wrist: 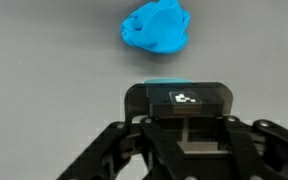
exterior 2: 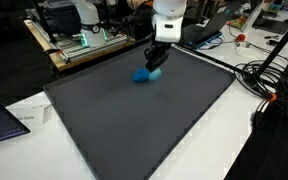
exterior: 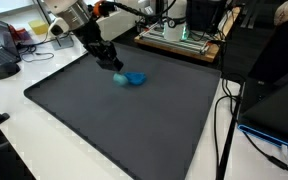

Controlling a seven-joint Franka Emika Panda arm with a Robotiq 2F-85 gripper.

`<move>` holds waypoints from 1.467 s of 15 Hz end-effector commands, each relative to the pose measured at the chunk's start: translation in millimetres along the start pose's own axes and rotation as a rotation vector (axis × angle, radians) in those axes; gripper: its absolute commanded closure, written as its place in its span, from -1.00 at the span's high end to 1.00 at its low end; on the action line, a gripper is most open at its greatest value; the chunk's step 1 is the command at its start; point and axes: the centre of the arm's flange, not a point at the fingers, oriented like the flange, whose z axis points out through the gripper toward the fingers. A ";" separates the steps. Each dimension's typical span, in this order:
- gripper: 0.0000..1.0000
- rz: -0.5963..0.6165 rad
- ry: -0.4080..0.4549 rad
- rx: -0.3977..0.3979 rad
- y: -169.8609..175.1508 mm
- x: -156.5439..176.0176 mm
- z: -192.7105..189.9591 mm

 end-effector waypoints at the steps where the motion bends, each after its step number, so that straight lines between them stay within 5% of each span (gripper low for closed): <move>1: -0.57 -0.027 0.070 0.045 -4.1 -62.9 -5.1; 14: -0.57 0.095 0.226 0.237 19.5 -157.0 -12.6; 22: -0.57 0.088 0.345 0.171 41.6 -180.9 10.3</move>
